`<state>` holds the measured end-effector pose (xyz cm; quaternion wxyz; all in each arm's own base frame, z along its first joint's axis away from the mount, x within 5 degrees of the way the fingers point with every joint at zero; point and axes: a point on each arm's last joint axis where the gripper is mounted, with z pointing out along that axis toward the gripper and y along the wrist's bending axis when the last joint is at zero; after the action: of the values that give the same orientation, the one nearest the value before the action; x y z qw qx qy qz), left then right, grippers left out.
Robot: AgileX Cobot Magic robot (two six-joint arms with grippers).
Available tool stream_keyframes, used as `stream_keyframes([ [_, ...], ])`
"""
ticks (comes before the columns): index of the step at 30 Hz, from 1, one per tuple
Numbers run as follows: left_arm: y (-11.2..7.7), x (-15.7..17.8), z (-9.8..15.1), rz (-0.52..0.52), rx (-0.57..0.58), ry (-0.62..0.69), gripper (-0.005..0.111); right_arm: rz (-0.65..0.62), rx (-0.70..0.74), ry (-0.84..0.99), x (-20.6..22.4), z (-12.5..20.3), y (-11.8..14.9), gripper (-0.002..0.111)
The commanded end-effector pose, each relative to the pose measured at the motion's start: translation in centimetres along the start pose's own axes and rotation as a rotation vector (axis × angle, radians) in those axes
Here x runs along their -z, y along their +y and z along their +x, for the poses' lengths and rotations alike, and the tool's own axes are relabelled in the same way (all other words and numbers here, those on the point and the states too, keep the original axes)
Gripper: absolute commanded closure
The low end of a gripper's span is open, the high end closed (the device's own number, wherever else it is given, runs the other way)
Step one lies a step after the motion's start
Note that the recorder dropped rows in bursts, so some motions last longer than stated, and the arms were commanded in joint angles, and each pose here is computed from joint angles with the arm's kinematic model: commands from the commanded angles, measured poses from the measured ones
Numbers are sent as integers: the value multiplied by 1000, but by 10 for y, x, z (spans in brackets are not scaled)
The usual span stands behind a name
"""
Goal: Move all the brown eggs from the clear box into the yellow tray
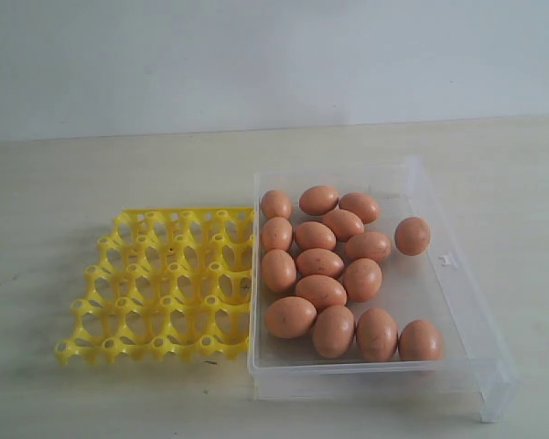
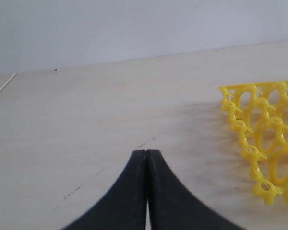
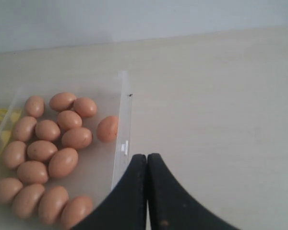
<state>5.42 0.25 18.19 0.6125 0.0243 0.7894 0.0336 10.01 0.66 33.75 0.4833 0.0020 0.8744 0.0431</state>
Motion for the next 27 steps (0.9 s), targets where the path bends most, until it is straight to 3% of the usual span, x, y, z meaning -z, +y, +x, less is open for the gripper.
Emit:
stream_keyframes([
  [1,0,1,-2,-1,8,-20,107,-9,30,128,-6,6,0,108],
  [6,0,1,-2,-1,8,-20,107,-115,101,311,-27,12,7,108],
  [14,0,1,-2,-1,8,-20,107,-324,196,458,-67,15,29,107],
  [21,0,1,-2,-1,8,-20,107,-410,175,826,-115,37,55,81],
  [27,0,1,-2,-1,8,-20,107,-427,222,852,-155,30,75,77],
])
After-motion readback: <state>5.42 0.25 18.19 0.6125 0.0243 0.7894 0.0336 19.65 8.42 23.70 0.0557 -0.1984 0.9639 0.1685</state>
